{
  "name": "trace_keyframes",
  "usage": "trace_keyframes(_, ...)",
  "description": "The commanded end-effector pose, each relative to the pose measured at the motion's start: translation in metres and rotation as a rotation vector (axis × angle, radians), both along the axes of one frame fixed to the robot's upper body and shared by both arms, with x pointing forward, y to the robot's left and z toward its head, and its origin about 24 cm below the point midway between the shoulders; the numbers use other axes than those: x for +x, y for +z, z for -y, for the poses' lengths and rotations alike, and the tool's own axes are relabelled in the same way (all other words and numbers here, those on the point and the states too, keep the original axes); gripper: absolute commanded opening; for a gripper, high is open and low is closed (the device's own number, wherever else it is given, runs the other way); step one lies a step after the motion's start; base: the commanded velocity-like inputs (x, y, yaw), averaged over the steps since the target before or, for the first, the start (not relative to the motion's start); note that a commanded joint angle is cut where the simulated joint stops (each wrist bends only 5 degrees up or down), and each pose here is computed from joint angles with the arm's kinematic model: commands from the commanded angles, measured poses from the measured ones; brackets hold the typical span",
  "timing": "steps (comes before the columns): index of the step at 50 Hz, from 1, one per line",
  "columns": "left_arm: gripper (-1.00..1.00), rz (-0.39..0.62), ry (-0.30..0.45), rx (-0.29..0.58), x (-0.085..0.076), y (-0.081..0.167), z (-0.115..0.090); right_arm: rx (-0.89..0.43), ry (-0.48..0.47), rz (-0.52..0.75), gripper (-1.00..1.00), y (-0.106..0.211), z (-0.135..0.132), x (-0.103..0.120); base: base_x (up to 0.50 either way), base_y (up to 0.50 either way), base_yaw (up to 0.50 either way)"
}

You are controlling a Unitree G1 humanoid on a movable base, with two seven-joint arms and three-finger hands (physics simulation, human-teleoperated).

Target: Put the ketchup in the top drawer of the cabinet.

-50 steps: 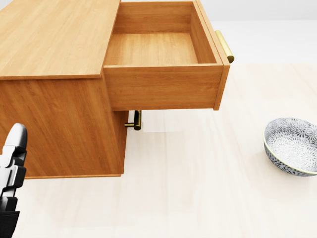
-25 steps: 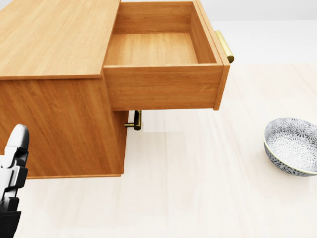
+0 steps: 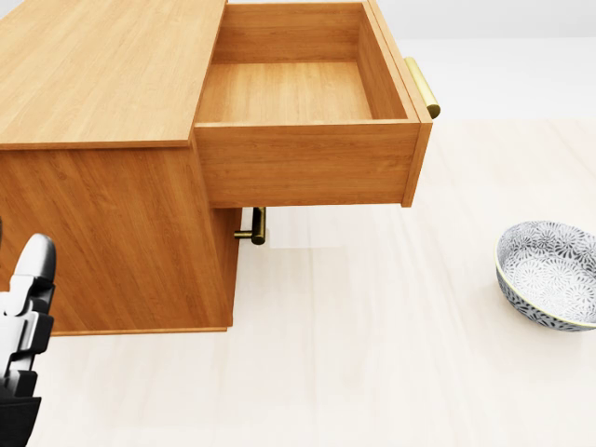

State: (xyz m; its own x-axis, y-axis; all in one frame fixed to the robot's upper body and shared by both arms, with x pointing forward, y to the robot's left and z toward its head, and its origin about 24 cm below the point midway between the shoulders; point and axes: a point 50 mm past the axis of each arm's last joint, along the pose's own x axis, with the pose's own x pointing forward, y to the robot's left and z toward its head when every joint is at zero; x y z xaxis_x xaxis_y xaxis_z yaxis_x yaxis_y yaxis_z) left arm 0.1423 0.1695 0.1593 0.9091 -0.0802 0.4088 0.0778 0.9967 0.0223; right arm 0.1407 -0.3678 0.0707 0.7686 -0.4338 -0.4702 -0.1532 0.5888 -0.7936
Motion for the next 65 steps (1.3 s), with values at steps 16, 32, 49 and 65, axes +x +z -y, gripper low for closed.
trace_keyframes(16,1.0,0.008,0.001,0.0,-0.001,0.001,-0.001,-0.601,0.429,0.452,-1.0,0.147,-0.104,0.033,0.0,0.0,0.0)
trace_keyframes(32,1.0,0.025,0.003,0.0,-0.001,0.004,-0.002,-0.928,0.945,0.773,-1.0,0.204,-0.21,0.036,0.0,0.0,0.0)
trace_keyframes(49,1.0,0.03,0.004,0.0,-0.001,0.005,-0.002,-0.978,0.999,0.882,-1.0,0.205,-0.236,0.026,0.0,0.0,0.0)
trace_keyframes(65,1.0,0.031,0.004,0.0,-0.001,0.005,-0.002,-0.998,0.981,0.881,-1.0,0.206,-0.236,0.028,0.0,0.0,0.0)
